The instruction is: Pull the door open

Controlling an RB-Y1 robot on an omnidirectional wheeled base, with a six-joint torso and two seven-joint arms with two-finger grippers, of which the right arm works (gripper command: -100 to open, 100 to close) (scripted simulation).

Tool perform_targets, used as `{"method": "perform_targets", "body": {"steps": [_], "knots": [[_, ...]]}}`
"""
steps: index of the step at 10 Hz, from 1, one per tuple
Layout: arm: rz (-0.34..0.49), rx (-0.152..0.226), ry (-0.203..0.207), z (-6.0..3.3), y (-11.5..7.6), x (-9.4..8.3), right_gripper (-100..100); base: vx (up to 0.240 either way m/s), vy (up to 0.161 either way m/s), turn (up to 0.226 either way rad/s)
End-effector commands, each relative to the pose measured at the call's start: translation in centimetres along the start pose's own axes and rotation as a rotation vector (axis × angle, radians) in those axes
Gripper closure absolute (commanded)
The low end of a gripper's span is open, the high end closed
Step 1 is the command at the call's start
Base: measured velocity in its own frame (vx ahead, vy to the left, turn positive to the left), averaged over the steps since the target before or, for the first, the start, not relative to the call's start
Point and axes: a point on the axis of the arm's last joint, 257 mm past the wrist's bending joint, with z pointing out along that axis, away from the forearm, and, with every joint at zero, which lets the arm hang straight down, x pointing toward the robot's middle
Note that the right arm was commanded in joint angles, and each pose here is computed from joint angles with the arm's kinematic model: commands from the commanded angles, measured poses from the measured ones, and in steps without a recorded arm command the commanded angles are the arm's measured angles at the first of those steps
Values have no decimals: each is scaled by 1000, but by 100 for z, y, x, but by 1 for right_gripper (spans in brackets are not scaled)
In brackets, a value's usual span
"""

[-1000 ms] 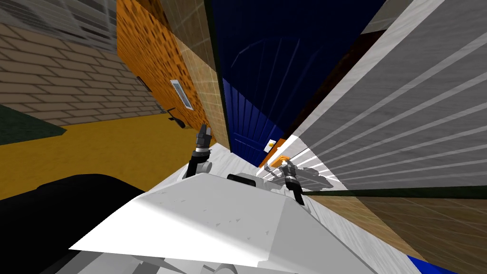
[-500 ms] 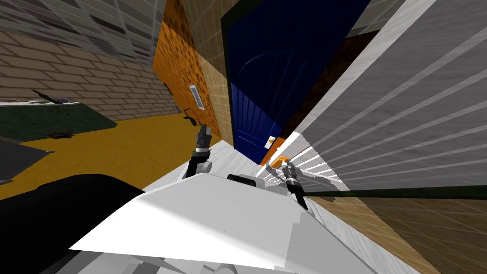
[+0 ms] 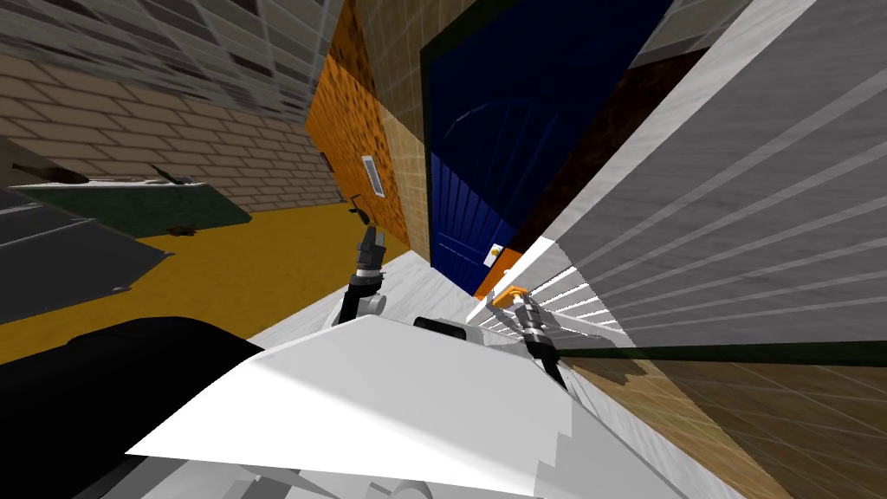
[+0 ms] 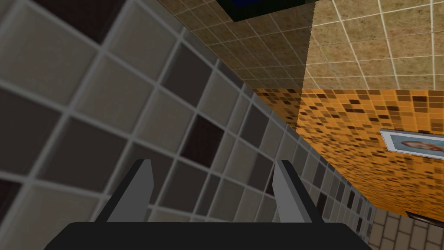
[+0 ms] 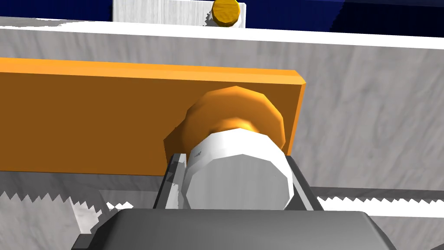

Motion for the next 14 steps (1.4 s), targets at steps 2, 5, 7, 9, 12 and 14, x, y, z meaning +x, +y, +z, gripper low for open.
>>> {"method": "perform_targets", "body": {"steps": [2, 5, 7, 9, 12, 14], "knots": [[4, 0, 46, -138, -4, 64, 100, -227, -67, 145], [9, -1, 83, -241, 2, 105, 100, -212, -70, 121], [3, 4, 89, -287, -19, 65, 100, -133, -38, 79], [4, 2, 108, -340, -14, 68, 100, -238, -67, 153], [6, -1, 140, -429, -6, 76, 100, -207, -79, 132], [8, -1, 163, -493, -1, 82, 100, -214, -89, 126]]}}
